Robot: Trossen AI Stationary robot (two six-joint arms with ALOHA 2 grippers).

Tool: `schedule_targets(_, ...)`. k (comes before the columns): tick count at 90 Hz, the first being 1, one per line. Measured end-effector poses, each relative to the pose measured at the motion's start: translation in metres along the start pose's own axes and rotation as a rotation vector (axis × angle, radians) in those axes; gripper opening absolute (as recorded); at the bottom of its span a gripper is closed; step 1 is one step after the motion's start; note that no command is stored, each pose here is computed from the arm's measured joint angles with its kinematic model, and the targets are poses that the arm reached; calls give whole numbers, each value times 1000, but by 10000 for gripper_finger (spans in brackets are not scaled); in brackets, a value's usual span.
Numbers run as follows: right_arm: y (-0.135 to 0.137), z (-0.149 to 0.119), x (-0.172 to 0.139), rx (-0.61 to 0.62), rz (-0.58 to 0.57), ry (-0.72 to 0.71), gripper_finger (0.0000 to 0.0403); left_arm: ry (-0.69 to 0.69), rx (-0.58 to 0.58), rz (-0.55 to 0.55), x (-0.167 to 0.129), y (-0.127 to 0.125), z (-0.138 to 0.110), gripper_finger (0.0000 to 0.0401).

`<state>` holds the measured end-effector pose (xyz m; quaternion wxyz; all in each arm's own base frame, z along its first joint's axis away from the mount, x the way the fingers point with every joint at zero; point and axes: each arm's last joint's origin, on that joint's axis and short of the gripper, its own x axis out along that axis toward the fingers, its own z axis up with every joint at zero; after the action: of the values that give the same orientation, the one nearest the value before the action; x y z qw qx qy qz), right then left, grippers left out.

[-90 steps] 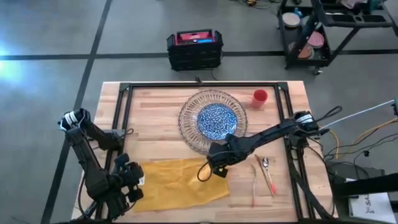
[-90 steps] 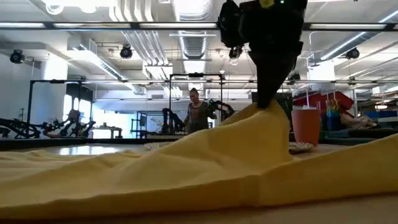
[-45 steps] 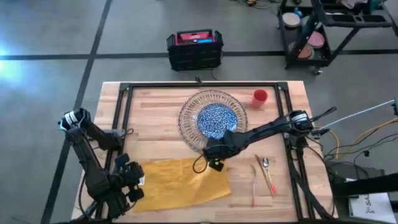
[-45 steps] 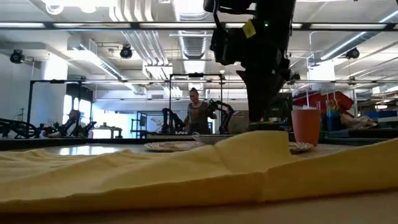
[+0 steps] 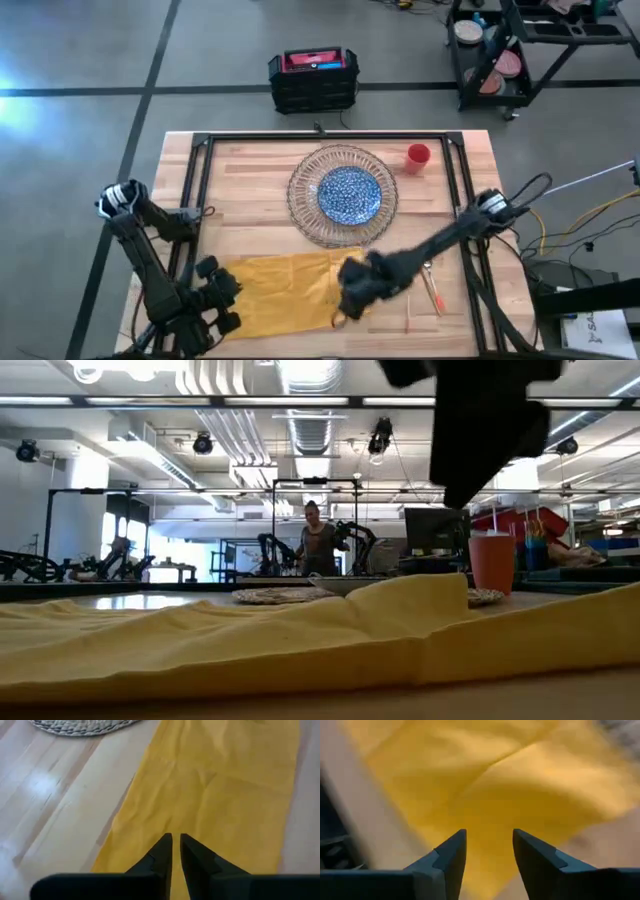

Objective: Set table place
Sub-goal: Fold the yellow table napkin

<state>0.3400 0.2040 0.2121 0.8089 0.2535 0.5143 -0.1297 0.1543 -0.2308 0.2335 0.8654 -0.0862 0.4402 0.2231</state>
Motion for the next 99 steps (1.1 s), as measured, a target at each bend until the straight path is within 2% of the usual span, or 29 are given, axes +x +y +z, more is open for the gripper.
schedule_targets(10,6,-11,8,31,-23,-44,93,5,7,25,24,-4,-2,23)
schedule_targets(23,3,-18,27,85,-83,-9,21,36,31,-9,58,-7,-5,23)
schedule_targets(28,2,-19,33,89,-93,0,7,55,39,-17,70,-5,-6,23)
schedule_targets(41,0,-19,41,156,-107,21,14,118,54,-12,93,7,-11,23)
schedule_targets(52,3,-27,42,189,-106,42,3,167,49,-3,108,18,-20,23)
schedule_targets(64,7,-37,40,222,-105,53,2,163,26,-19,118,26,-28,23)
schedule_targets(81,13,-56,36,276,-110,104,0,163,12,-41,122,27,-31,23)
schedule_targets(99,20,-87,27,352,-129,238,0,167,15,-58,119,28,-29,23)
